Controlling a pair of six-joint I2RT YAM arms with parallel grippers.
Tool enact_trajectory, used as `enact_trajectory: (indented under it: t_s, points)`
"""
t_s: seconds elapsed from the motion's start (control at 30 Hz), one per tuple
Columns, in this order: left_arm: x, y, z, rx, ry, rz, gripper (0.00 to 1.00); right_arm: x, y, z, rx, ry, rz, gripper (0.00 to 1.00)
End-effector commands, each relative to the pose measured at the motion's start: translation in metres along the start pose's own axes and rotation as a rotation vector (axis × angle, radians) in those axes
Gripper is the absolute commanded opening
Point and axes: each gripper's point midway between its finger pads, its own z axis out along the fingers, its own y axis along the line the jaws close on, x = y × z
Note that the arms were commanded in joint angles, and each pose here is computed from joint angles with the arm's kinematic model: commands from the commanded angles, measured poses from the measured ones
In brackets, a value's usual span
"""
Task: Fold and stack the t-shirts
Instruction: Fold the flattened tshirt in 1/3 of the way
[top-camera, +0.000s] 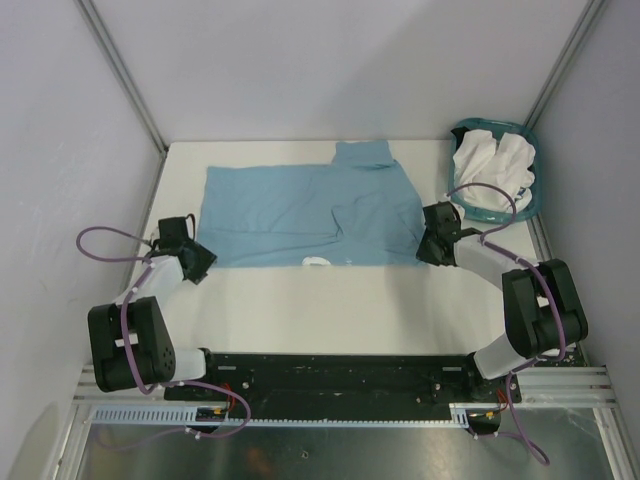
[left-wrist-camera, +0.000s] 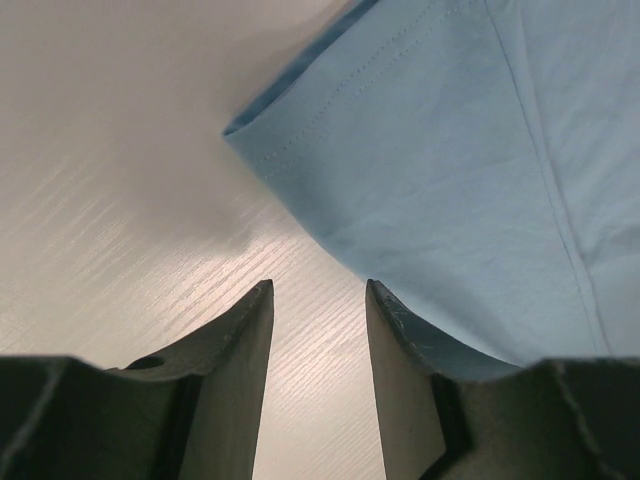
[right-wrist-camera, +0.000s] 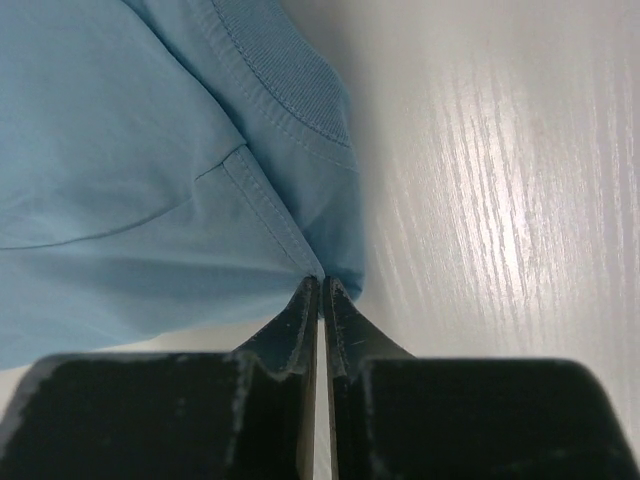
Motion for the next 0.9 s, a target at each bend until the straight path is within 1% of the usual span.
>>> enact_trajectory:
  t_s: [0.0, 0.13, 0.23, 0.33, 0.4, 0.5, 0.87]
  points:
    - [-0.007, 0.003, 0.002, -0.006, -0.028, 0.007, 0.47, -0.017, -0.004, -0.003, 0.033, -0.038, -0.027, 0.07]
    - [-0.010, 0.003, 0.002, -0.008, -0.046, 0.004, 0.48, -0.013, 0.002, 0.000, 0.013, -0.017, -0.032, 0.11]
    - [-0.017, 0.006, 0.003, -0.028, -0.073, 0.000, 0.49, -0.010, 0.003, 0.000, 0.005, -0.002, -0.037, 0.19]
    - [-0.028, 0.017, 0.006, -0.068, -0.100, -0.034, 0.49, -0.008, 0.001, -0.002, 0.004, 0.007, -0.042, 0.29]
    - [-0.034, 0.020, 0.009, -0.088, -0.107, -0.042, 0.48, -0.007, 0.000, -0.003, 0.004, 0.016, -0.045, 0.33]
    - [-0.040, 0.021, 0.015, -0.111, -0.117, -0.043, 0.48, -0.004, -0.001, -0.002, 0.004, 0.031, -0.048, 0.35]
    - [-0.051, 0.019, 0.030, -0.145, -0.126, -0.033, 0.48, 0.005, -0.001, 0.006, -0.009, 0.064, -0.051, 0.36]
